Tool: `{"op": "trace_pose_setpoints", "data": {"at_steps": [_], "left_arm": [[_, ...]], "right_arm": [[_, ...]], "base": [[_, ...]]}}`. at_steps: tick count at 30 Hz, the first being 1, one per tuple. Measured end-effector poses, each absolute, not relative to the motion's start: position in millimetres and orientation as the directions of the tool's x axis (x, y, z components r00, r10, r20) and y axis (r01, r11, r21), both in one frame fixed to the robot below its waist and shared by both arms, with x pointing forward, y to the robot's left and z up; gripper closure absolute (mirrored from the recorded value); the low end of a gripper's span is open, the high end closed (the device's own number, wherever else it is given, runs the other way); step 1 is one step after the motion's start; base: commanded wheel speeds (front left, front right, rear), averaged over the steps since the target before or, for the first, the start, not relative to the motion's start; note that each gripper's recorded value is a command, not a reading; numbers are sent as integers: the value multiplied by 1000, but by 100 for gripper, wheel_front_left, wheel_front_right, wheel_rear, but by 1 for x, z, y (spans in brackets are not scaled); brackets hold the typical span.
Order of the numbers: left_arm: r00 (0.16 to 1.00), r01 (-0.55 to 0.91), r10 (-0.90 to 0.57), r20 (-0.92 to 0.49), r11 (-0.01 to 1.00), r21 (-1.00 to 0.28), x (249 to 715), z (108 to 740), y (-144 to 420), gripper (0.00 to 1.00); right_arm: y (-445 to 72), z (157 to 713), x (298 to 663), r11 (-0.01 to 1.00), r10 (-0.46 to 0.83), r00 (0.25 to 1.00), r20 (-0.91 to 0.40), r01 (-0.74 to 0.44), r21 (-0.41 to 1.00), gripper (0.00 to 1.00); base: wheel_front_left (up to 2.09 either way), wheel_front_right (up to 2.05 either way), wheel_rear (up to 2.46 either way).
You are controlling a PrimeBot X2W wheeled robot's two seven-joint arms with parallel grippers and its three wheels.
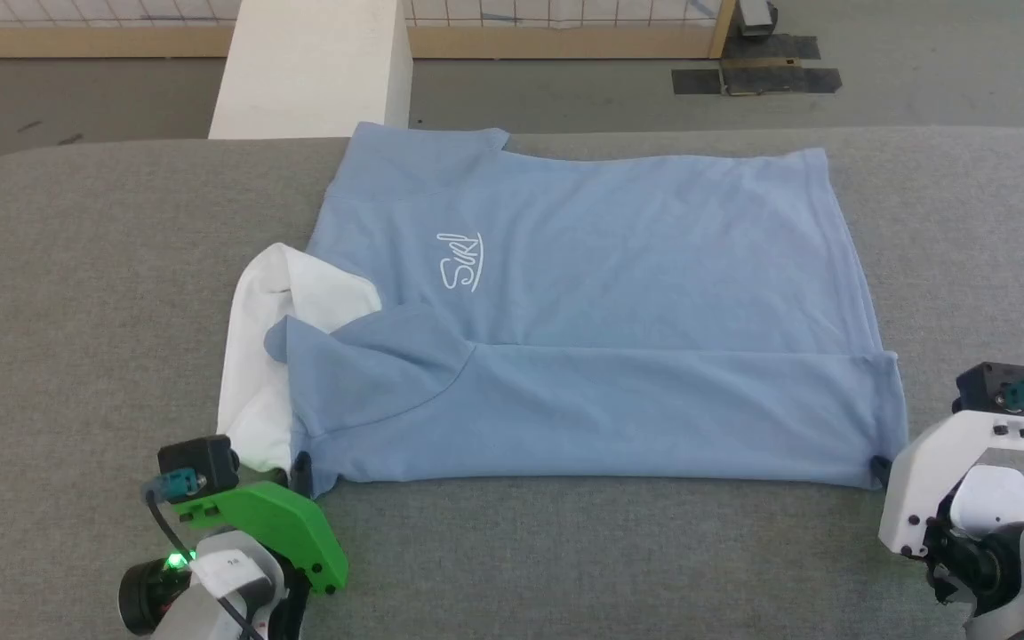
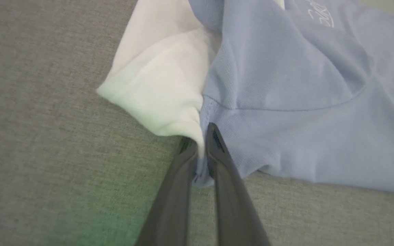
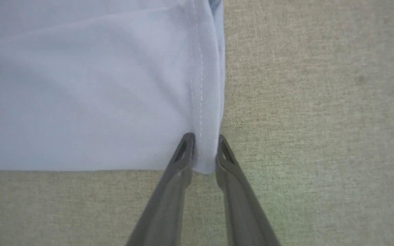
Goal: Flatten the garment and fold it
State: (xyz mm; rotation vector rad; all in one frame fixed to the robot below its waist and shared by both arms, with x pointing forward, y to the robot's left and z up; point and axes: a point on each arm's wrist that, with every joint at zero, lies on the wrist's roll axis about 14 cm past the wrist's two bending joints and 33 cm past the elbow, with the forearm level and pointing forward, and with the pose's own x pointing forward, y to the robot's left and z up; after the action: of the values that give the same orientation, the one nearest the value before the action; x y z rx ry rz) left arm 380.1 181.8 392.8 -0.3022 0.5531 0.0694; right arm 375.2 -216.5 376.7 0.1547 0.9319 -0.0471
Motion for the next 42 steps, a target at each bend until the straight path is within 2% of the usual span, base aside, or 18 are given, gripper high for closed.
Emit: {"op": "trace_pose_setpoints", "data": {"at_steps": [3, 7, 13, 17, 22, 29, 31, 32, 33, 34, 35, 42], "left_arm": [[868, -140, -7, -497, 956, -256, 380, 398, 183, 100], [888, -133, 4, -460, 959, -250, 378, 409, 186, 100], [879, -136, 13, -476, 965, -224, 347, 415, 196, 100], [861, -145, 19, -509, 967, -208, 321, 418, 199, 100], [814, -155, 7, -581, 966, -205, 295, 410, 193, 100], [762, -157, -19, -648, 964, -213, 288, 385, 180, 100], [761, -159, -18, -648, 964, -214, 292, 380, 179, 100], [763, -161, -18, -646, 963, -217, 294, 379, 180, 86], [768, -163, -23, -640, 960, -230, 297, 378, 178, 0], [771, -165, -24, -636, 958, -236, 298, 377, 178, 0], [772, -168, -21, -636, 957, -237, 300, 377, 178, 0], [826, -183, 8, -564, 949, -255, 307, 392, 186, 0]], "right_arm": [[-213, 388, 380, 988, 36, 635, -772, 96, 124, 100], [-214, 408, 380, 980, 43, 733, -679, 100, 171, 100], [-223, 416, 345, 975, 23, 760, -650, 126, 182, 100], [-229, 420, 321, 975, 10, 752, -659, 138, 173, 100], [-237, 408, 296, 971, -7, 707, -707, 174, 164, 100], [-231, 369, 287, 964, 12, 636, -772, 197, 177, 100], [-230, 362, 291, 963, 15, 635, -772, 198, 182, 100], [-229, 361, 292, 963, 15, 637, -771, 198, 183, 99], [-228, 360, 295, 963, 16, 644, -765, 197, 186, 59], [-228, 360, 298, 963, 15, 657, -754, 194, 188, 59], [-228, 361, 300, 962, 14, 667, -745, 195, 193, 0], [-228, 381, 312, 957, -6, 774, -633, 188, 222, 0]], "base": [[0, 0, 0], [0, 0, 0], [0, 0, 0], [0, 0, 0], [0, 0, 0], [0, 0, 0], [0, 0, 0], [0, 0, 0], [0, 0, 0], [0, 0, 0], [0, 0, 0], [0, 0, 0]]}}
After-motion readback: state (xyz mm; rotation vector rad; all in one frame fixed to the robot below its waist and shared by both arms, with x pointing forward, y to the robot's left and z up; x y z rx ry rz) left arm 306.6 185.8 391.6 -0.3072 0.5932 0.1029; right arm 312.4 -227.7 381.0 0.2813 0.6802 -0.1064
